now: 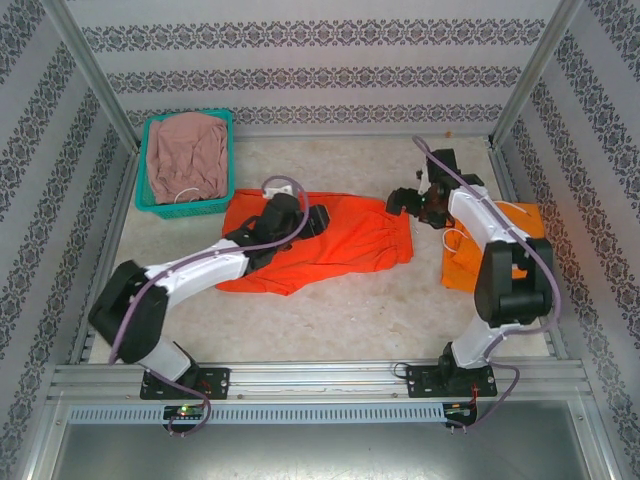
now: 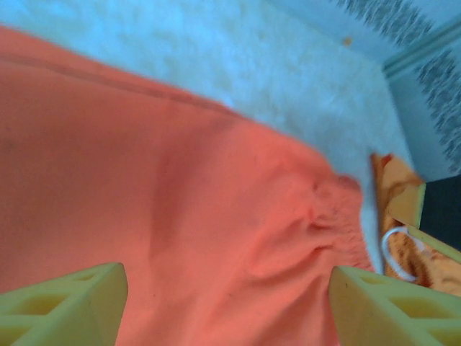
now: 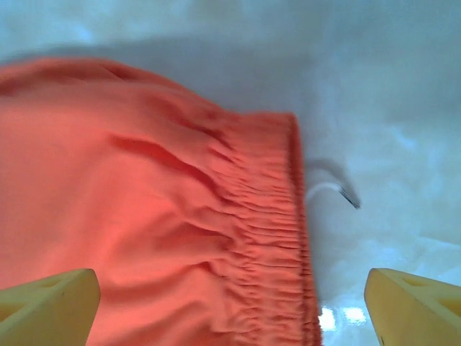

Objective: Fold and stack the shorts

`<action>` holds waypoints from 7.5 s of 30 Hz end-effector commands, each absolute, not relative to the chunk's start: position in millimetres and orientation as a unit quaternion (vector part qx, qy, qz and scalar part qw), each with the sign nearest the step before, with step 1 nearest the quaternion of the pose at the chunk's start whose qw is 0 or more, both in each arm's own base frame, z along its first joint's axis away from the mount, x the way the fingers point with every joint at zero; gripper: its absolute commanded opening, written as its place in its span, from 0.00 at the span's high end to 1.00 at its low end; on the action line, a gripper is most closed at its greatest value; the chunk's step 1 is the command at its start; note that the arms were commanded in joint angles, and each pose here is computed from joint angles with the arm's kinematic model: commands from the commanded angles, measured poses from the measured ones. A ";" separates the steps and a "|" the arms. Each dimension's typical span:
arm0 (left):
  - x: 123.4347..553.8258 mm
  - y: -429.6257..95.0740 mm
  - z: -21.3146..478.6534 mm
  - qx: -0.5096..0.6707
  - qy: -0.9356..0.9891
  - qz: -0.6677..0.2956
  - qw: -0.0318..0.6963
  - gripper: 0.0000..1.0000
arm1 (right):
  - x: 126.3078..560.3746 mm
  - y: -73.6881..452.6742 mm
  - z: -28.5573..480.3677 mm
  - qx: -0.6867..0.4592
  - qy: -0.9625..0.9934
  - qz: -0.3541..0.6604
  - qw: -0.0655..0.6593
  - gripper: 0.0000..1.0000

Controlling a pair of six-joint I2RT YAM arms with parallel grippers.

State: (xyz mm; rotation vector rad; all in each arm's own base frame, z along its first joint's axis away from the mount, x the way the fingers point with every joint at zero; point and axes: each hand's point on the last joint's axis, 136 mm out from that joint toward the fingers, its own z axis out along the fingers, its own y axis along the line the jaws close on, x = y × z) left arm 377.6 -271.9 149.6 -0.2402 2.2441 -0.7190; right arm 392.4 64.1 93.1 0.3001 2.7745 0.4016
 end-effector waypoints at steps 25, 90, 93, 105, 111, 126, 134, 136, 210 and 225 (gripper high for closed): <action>347.8 -175.0 159.3 -0.134 0.868 -0.202 0.432 0.04 | 378.5 61.2 27.8 0.087 0.992 0.079 0.050 0.97; 320.8 -121.9 167.1 -0.186 0.835 -0.220 0.469 0.00 | 414.4 266.4 109.4 -0.024 0.983 0.156 0.092 0.08; 321.4 -121.6 164.1 -0.192 0.834 -0.221 0.467 0.00 | 414.4 262.6 83.6 -0.033 0.989 0.118 0.079 0.09; 340.7 -141.9 153.3 -0.186 0.845 -0.237 0.442 0.00 | 403.2 251.2 26.4 -0.114 0.991 -0.054 0.045 0.08; 336.4 -136.7 148.2 -0.191 0.846 -0.230 0.441 0.00 | 387.1 257.9 9.2 -0.111 0.993 -0.035 0.018 0.10; 334.0 -128.4 150.0 -0.196 0.844 -0.225 0.446 0.00 | 386.8 249.8 -2.6 -0.098 0.995 -0.013 -0.004 0.80; 331.3 -123.0 153.1 -0.201 0.840 -0.223 0.453 0.00 | 405.8 236.2 62.4 -0.072 0.994 0.054 0.067 1.00; 331.3 -121.6 153.6 -0.202 0.839 -0.222 0.454 0.00 | 410.2 227.6 92.0 -0.062 0.991 0.075 0.096 1.00; 331.2 -116.7 160.2 -0.204 0.835 -0.224 0.459 0.00 | 346.8 5.7 156.4 0.038 0.990 0.067 0.121 0.15; 329.7 -112.4 169.1 -0.204 0.831 -0.221 0.468 0.00 | 363.8 1.7 73.2 0.158 0.978 0.124 0.059 0.05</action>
